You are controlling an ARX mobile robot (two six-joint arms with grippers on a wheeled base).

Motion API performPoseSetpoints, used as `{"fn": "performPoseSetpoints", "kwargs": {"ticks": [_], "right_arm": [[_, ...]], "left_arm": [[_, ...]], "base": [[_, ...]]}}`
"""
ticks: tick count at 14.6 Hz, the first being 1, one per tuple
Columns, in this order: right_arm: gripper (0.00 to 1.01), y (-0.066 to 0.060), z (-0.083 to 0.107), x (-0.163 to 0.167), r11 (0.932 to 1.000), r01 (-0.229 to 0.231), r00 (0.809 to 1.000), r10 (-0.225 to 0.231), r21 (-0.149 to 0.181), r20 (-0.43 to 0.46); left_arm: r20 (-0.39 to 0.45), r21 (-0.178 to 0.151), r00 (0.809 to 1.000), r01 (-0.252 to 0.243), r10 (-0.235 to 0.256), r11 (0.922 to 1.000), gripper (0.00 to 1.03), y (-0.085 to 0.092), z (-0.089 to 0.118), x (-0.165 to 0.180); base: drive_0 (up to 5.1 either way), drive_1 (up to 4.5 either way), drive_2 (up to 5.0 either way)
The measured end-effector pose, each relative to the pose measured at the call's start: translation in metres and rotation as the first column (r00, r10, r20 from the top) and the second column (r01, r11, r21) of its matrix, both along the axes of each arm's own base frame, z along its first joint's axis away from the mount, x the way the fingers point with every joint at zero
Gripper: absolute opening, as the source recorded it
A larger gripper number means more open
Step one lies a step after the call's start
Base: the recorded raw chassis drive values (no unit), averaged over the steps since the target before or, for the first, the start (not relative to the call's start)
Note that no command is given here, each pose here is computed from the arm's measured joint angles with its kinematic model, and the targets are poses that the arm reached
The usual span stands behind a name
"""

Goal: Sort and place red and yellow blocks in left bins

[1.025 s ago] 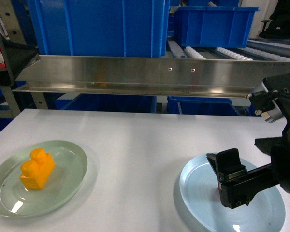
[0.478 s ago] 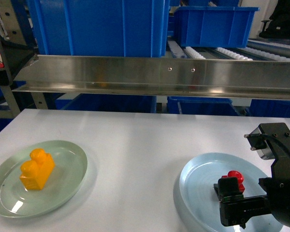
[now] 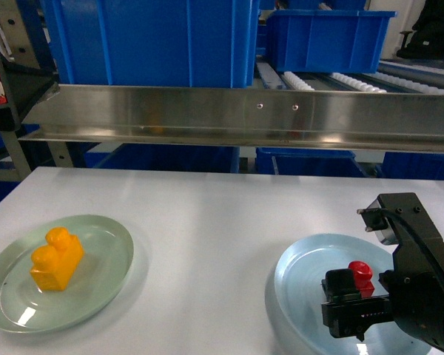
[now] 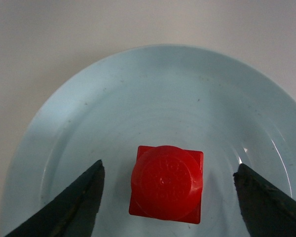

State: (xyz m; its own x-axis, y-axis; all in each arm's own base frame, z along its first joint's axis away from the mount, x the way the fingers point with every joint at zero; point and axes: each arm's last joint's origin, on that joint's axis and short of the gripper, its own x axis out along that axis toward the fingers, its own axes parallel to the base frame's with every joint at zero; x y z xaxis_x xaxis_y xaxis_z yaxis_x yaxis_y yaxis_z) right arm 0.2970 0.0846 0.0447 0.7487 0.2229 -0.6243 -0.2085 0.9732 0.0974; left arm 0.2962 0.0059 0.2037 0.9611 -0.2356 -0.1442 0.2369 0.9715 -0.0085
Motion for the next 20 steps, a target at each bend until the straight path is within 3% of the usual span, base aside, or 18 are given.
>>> {"fn": "performPoseSetpoints", "kwargs": {"ticks": [3,5,8,11,13,15,17,20], "right_arm": [[0.51,-0.003,-0.015,-0.007,0.9998,0.021,1.0,-0.021,0.008,-0.016],[0.31,-0.001,-0.013,-0.01,0.9994,0.024,0.999,-0.024,0.024,0.022],[0.29,0.005,-0.012,-0.012,0.9997,0.02,0.998,-0.021,0.017,0.055],[0.29,0.002,-0.006,-0.02,0.9997,0.026,0.997,-0.026,-0.001,0.07],[0.28,-0.005,0.022,-0.028,0.9998,0.019,0.983,-0.02,0.01,0.184],[0.28,-0.015,0.056,-0.043,0.9998,0.013,0.955,-0.016,0.012,0.295],[0.28,-0.025,0.079,-0.065,1.0,0.003,0.933,-0.002,-0.004,0.36],[0.28,-0.041,0.112,-0.106,0.9999,0.013,0.896,-0.013,0.003,0.444]], "left_arm": [[0.0,0.0,1.0,0.0,0.0,1.0,0.98,0.0,0.0,0.0],[0.0,0.0,1.0,-0.002,0.002,1.0,0.98,0.0,0.0,0.0],[-0.001,0.0,1.0,-0.002,0.002,1.0,0.98,0.0,0.0,0.0],[0.0,0.0,1.0,-0.003,0.003,1.0,0.98,0.0,0.0,0.0],[-0.001,0.0,1.0,-0.002,0.002,1.0,0.98,0.0,0.0,0.0],[-0.001,0.0,1.0,-0.003,0.003,1.0,0.98,0.0,0.0,0.0],[0.0,0.0,1.0,-0.003,0.003,1.0,0.98,0.0,0.0,0.0],[-0.001,0.0,1.0,-0.003,0.003,1.0,0.98,0.0,0.0,0.0]], "base": [[0.0,0.0,0.0],[0.0,0.0,0.0],[0.0,0.0,0.0],[0.0,0.0,0.0],[0.0,0.0,0.0],[0.0,0.0,0.0],[0.0,0.0,0.0],[0.0,0.0,0.0]]}}
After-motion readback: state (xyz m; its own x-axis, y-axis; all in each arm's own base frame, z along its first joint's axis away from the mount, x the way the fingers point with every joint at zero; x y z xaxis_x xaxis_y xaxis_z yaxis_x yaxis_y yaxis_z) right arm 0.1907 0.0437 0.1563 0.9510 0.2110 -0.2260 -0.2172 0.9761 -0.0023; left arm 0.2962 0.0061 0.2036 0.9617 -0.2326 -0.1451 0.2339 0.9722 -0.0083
